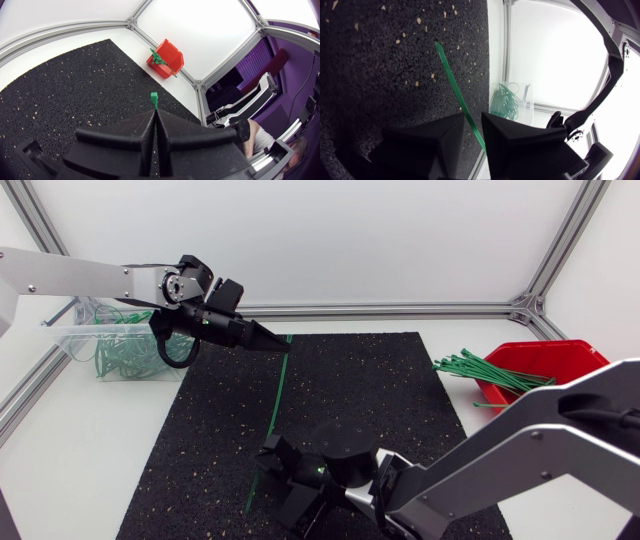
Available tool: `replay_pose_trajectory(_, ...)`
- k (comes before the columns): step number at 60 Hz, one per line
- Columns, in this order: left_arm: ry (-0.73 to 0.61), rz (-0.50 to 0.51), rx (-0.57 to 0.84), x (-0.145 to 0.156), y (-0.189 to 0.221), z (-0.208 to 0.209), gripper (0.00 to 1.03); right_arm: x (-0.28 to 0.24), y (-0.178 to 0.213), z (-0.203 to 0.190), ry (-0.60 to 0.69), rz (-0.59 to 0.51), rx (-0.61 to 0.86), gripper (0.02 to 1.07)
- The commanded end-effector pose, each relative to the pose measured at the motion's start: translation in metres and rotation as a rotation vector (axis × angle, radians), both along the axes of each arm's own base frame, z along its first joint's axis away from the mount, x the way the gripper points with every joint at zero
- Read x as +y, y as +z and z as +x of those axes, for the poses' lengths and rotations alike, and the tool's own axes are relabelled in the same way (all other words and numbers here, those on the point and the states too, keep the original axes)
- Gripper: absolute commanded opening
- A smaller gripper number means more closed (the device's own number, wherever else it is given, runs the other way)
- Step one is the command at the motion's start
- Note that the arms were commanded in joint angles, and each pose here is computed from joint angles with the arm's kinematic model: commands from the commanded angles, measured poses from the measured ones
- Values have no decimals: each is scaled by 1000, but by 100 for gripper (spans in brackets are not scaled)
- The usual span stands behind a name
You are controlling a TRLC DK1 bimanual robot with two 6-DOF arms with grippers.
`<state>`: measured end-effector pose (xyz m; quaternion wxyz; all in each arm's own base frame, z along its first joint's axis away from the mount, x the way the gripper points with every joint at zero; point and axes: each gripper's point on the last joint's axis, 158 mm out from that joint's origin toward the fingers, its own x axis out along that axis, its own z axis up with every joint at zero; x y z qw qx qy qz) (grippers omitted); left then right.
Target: Take a green cable tie from the red box, thread the tail through the head to close it, then place it in the transparent bin on the left.
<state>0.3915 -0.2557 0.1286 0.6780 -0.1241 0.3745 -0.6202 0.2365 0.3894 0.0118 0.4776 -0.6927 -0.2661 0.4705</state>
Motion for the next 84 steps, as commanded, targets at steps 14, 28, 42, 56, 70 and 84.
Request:
replay_pose_trajectory(14,-13,-2,-14,-2,-1,2,3,-17,-34,-39,33,-98,76,27)
replay_pose_trajectory(28,-17,-1,-15,-3,0,1,3,-10,-38,-53,53,-99,99,22)
replay_pose_trajectory(42,-18,-3,-18,-3,1,2,3,-9,-40,-65,62,-100,117,22)
replay_pose_trajectory(56,-17,-2,-19,-3,2,2,3,-7,-43,-80,85,-107,130,22)
replay_pose_trajectory(70,-20,-3,-17,-4,1,1,3,-7,-48,-75,57,-118,136,20)
replay_pose_trajectory(84,-19,-3,-19,-3,0,1,3,-10,-46,-64,24,-117,138,14)
